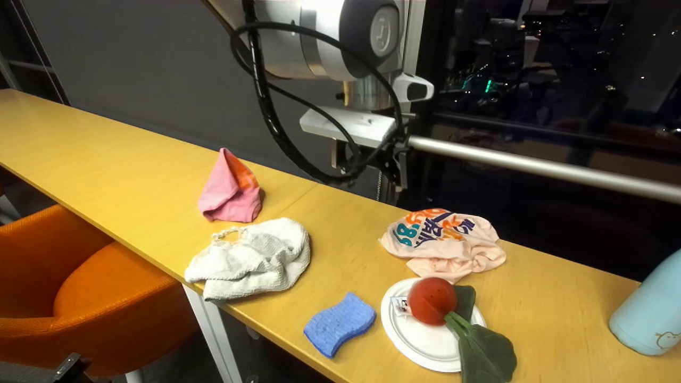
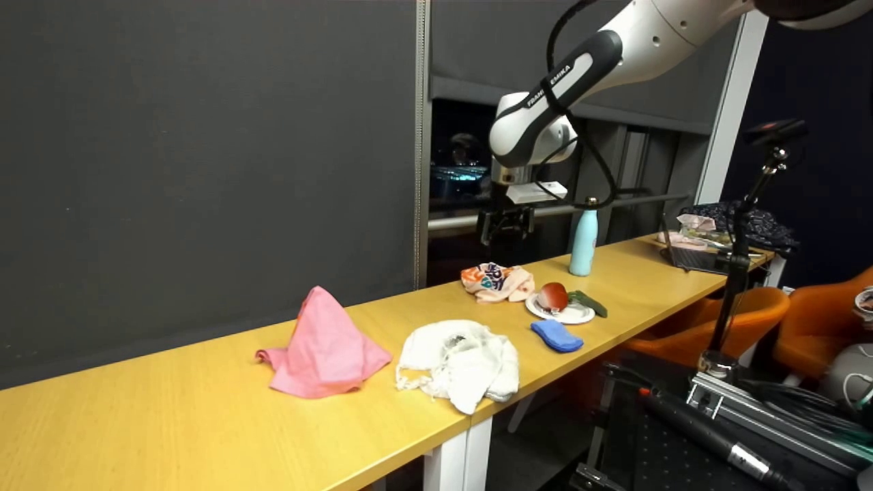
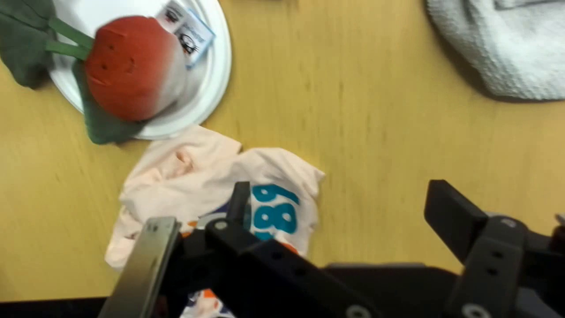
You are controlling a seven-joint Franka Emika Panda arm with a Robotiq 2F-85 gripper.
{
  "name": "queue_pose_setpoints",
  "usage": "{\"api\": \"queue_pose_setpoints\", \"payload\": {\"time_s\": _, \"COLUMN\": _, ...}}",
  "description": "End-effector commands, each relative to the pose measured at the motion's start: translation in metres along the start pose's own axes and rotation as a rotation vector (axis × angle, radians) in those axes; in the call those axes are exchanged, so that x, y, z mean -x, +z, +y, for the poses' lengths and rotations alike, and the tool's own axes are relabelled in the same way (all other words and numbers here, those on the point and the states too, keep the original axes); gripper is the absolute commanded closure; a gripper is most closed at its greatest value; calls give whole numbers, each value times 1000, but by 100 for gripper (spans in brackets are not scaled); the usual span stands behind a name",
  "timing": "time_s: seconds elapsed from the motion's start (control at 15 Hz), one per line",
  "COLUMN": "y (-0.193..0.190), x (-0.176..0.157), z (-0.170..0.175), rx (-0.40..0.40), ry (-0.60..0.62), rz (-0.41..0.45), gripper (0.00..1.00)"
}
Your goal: Move the pink and peach shirts to the left
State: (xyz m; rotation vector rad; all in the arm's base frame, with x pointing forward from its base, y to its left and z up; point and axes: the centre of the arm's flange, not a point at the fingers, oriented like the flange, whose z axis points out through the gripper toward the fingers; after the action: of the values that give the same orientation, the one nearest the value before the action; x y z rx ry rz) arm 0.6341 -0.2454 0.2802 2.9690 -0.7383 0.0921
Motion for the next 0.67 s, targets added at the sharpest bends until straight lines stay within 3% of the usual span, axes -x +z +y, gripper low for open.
{"api": "queue_pose_setpoints", "payload": {"time_s": 0.0, "y": 41, "x": 14, "z": 44, "rx": 57, "ry": 67, "rz": -55, "gripper": 0}}
{"api": "queue_pose_setpoints", "payload": {"time_s": 0.27, "y": 98, "x": 20, "z": 91, "rx": 118, "ry": 114, "rz": -75, "gripper": 0}}
{"api": "queue_pose_setpoints", "payload": {"time_s": 0.6, "y": 122, "x": 7, "z": 107, "rx": 189, "ry": 114, "rz": 47, "gripper": 0}}
